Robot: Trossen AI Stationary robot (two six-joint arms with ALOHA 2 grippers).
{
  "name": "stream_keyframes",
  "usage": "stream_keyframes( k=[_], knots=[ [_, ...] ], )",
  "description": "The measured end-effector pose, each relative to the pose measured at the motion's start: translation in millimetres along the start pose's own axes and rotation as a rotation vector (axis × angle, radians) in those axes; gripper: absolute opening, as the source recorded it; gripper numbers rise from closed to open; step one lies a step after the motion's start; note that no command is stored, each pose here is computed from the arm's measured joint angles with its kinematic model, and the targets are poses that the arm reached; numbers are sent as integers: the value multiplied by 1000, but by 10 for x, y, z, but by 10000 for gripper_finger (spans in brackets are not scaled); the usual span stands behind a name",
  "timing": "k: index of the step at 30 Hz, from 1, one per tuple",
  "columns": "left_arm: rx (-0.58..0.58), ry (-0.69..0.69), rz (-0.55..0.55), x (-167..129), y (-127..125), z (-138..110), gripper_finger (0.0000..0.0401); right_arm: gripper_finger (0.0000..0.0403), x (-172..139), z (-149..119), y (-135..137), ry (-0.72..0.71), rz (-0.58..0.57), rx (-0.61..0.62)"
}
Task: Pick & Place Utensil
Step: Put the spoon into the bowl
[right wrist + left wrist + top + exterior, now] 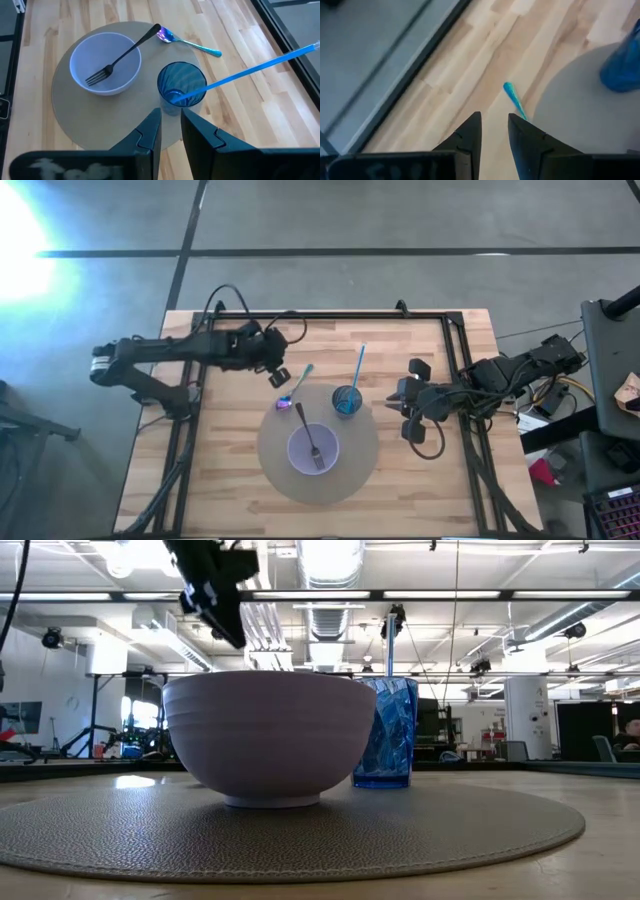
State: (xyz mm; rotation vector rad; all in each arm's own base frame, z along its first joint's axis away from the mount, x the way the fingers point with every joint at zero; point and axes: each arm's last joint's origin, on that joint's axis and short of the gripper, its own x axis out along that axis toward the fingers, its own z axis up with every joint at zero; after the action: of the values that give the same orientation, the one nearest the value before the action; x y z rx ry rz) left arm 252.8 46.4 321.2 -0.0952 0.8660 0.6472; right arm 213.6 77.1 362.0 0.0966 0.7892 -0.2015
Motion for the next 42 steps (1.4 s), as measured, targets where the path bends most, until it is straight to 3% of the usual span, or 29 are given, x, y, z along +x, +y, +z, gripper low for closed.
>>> stream_keyframes(
  k=[8,14,19,23,32,42],
  knots=[
    [-30,85,22,288,125,-141,99,68,1,-3,-1,3,1,-1],
    [-75,181,-109,424,141,-287,156,68,2,-4,0,3,1,-1],
    [-112,259,-108,549,118,-485,189,68,2,-3,0,3,1,6],
    [-150,339,-156,642,88,-667,189,68,2,-3,-1,2,1,31],
    [-296,519,-443,736,-31,-937,188,68,3,-3,-1,2,0,33],
    [-431,506,-505,805,-99,-980,186,68,2,-4,-1,2,-1,25]
  ],
)
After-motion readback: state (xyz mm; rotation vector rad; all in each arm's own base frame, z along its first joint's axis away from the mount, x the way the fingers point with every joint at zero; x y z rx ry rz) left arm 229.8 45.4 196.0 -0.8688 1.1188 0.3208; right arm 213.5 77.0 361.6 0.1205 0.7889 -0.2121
